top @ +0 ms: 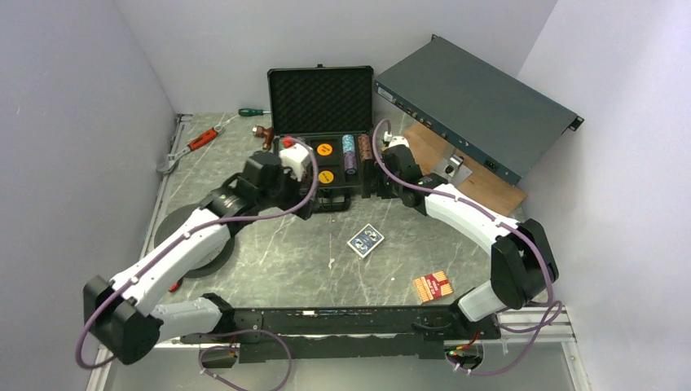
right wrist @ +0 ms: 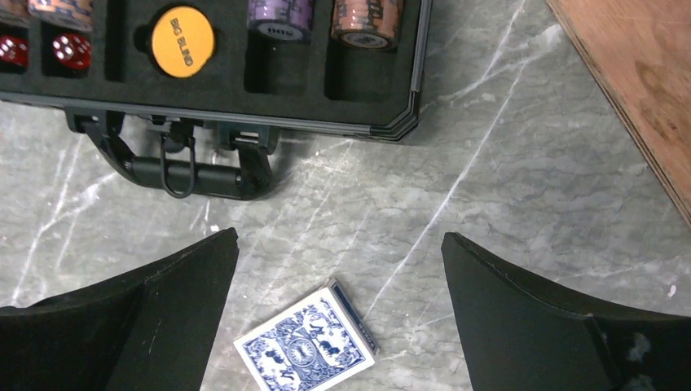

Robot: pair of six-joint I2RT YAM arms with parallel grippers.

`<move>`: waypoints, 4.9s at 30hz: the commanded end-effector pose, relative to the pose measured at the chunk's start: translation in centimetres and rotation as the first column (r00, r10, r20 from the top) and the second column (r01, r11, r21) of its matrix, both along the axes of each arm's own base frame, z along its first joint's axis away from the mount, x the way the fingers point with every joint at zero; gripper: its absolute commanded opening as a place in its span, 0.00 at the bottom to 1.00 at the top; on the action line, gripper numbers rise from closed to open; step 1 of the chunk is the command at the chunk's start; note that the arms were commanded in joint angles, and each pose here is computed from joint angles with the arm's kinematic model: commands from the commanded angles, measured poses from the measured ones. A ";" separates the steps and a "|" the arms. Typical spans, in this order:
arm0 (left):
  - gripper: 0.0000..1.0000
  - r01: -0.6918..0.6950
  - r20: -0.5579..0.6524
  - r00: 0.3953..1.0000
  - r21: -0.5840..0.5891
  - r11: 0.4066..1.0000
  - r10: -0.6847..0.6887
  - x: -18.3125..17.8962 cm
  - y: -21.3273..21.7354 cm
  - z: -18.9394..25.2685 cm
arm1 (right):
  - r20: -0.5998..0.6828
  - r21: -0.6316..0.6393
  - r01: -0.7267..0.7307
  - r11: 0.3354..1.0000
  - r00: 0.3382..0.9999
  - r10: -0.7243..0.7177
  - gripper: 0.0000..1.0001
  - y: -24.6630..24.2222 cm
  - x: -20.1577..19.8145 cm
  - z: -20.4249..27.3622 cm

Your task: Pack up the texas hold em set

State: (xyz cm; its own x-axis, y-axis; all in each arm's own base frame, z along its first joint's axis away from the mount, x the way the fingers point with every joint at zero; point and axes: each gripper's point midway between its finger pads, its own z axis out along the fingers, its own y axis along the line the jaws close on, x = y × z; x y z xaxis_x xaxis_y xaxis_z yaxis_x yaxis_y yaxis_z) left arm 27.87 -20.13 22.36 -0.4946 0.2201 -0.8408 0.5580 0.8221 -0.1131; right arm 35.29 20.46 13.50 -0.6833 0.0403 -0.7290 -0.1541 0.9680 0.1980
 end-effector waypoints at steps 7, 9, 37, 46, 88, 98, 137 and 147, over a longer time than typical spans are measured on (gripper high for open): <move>0.96 0.172 -0.115 0.980 0.061 0.983 -0.164 -1.2 -7.6 -4.1 | 0.060 -0.023 -0.079 0.997 0.995 0.080 1.00 -0.6 -0.5 0.2; 0.98 0.203 -0.124 0.974 0.084 0.976 -0.192 -1.5 -8.9 -5.0 | 0.054 -0.024 -0.073 0.997 0.996 0.074 1.00 -0.9 -0.6 0.1; 0.92 0.304 -0.225 0.937 0.146 0.941 -0.268 -3.1 -17.0 -15.6 | -0.033 -0.107 0.169 0.980 0.984 -0.173 1.00 -5.7 0.5 -1.9; 0.89 0.311 -0.225 0.936 0.163 0.936 -0.272 -3.4 -17.3 -17.1 | -0.090 -0.109 0.269 0.957 0.956 -0.279 1.00 -8.1 0.9 -3.2; 0.00 0.262 -0.179 0.962 0.393 0.881 -0.206 -2.4 -16.1 -18.4 | -0.123 -0.075 0.228 0.971 0.964 -0.236 1.00 -7.4 1.0 -3.7; 0.00 0.184 -0.105 0.983 0.438 0.880 -0.153 -2.0 -13.3 -14.8 | -0.125 -0.073 0.223 0.972 0.965 -0.231 1.00 -7.3 0.9 -3.7; 0.00 0.494 0.146 0.731 0.560 0.665 -0.666 7.6 -5.6 -3.6 | -0.129 -0.064 0.207 0.976 0.968 -0.214 1.00 -7.1 0.8 -3.6; 0.00 0.578 0.139 0.656 0.539 0.613 -0.741 10.1 -6.5 -4.8 | -0.132 -0.057 0.203 0.978 0.969 -0.209 1.00 -6.9 0.9 -3.7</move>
State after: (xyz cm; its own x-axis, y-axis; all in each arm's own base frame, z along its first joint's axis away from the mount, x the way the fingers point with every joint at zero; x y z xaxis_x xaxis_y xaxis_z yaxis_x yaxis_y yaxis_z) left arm 36.64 -24.07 15.11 0.0710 0.7941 -0.6037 0.8970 0.2139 0.3869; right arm 34.86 12.96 8.23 -0.7830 0.1492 -0.6038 0.0890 0.9877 0.1286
